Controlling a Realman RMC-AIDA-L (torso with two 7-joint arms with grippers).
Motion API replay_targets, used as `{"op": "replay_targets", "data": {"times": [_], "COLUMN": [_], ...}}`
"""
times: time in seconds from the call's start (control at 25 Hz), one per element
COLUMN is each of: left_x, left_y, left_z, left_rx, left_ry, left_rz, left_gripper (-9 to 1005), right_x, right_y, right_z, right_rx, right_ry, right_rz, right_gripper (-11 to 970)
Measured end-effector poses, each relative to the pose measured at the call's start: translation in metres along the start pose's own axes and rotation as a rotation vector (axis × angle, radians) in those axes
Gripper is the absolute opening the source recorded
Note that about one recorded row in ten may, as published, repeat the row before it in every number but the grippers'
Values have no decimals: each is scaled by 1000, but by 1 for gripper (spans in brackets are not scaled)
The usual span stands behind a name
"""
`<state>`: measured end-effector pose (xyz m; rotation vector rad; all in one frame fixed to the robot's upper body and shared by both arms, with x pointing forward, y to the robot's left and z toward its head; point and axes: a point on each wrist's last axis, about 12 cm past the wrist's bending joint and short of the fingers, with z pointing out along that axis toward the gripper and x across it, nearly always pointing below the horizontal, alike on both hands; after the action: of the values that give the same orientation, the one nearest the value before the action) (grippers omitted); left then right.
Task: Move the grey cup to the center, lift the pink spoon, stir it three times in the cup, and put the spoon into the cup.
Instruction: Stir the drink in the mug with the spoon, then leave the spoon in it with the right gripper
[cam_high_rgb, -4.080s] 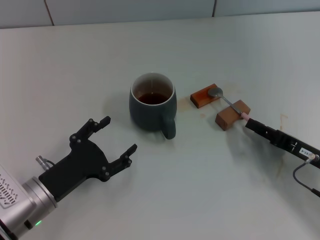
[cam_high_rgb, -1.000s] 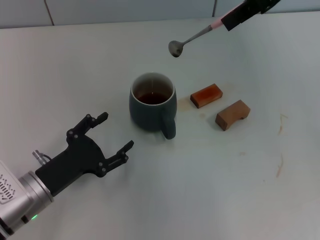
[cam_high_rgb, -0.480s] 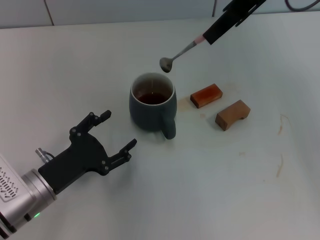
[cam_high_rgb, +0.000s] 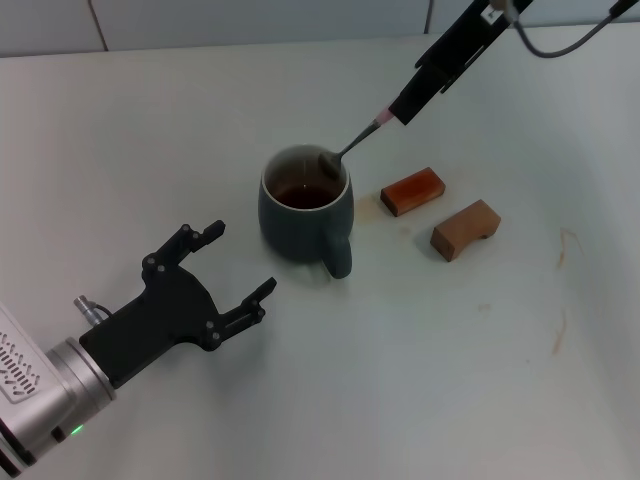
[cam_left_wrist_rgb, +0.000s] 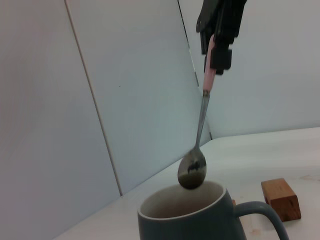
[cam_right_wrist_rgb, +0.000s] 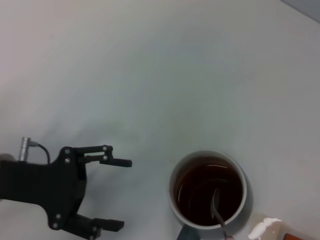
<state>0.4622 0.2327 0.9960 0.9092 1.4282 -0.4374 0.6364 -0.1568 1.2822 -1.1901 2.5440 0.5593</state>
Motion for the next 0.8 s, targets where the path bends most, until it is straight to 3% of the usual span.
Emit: {"op": "replay_targets", "data": {"times": [0.44, 0.8], "left_x": [0, -1], "left_y": [1, 1], "left_z": [3, 5], "left_rx": [5, 8], "left_ry": [6, 2], "left_rz": [5, 7], "left_gripper": [847, 847], "right_x": [-11, -27], "right_y": [2, 14], "right_z": [27, 54], "right_rx": [25, 3], "right_ry": [62, 90], "right_rz": [-21, -64], "right_gripper": [158, 174]}}
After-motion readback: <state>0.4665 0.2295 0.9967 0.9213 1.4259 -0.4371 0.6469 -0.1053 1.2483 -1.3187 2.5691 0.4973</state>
